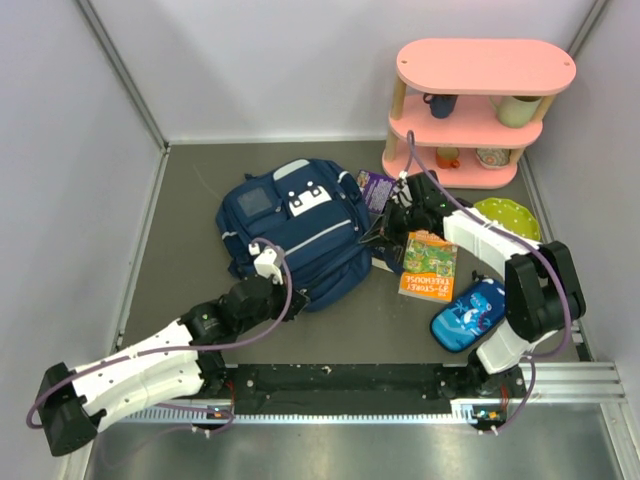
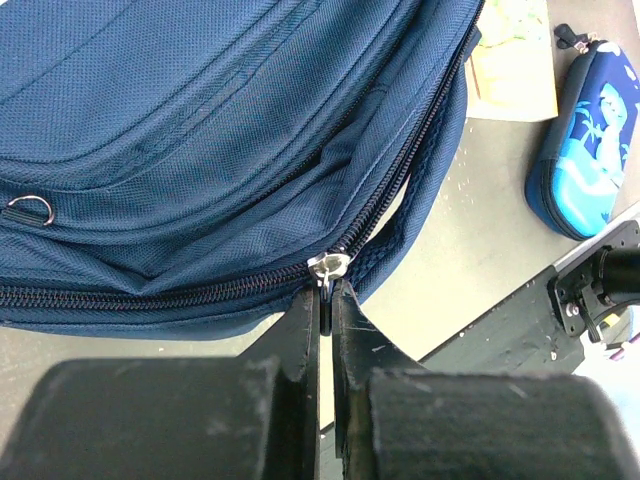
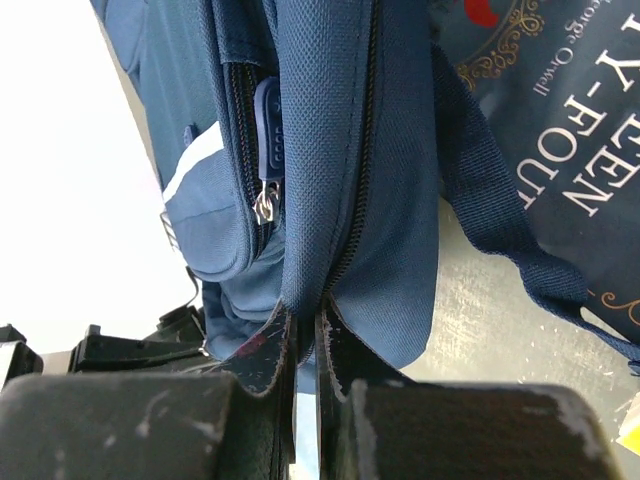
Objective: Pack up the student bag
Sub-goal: Unzip the student bag at the center of the board.
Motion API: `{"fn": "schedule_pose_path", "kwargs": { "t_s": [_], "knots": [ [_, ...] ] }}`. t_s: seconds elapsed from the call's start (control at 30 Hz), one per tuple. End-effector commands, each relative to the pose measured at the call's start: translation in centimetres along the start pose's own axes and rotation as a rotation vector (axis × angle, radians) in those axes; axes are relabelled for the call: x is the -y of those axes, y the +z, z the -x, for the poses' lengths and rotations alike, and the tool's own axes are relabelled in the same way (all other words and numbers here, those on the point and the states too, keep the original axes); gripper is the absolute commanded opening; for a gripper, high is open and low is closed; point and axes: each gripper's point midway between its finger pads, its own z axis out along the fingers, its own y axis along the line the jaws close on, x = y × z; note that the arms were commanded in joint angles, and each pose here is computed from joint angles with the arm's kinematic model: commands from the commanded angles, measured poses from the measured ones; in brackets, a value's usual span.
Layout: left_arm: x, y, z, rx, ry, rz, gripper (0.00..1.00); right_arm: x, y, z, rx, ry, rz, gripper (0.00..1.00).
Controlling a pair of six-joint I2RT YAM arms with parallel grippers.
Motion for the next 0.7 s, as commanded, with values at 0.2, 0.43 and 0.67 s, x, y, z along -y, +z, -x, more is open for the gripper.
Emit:
{"fn": "schedule_pose_path", "kwargs": {
  "t_s": [0.2, 0.43, 0.67],
  "knots": [
    [2.8, 1.8, -0.4, -0.084, 0.071, -0.094, 0.00, -1.0, -2.8, 2.4, 0.164, -0.067, 0.081, 0.65],
    [7.1, 4.6, 0.0, -0.165, 0.096, -0.210, 0.00, 0.6, -3.4, -4.5, 0.110, 0.015, 0.089, 0.69],
    [8.6, 5.5, -0.2, -0.202, 0.130, -0.258, 0.00, -2.2, -2.3, -7.7, 0.074, -0.001, 0.126, 0.68]
  ]
}}
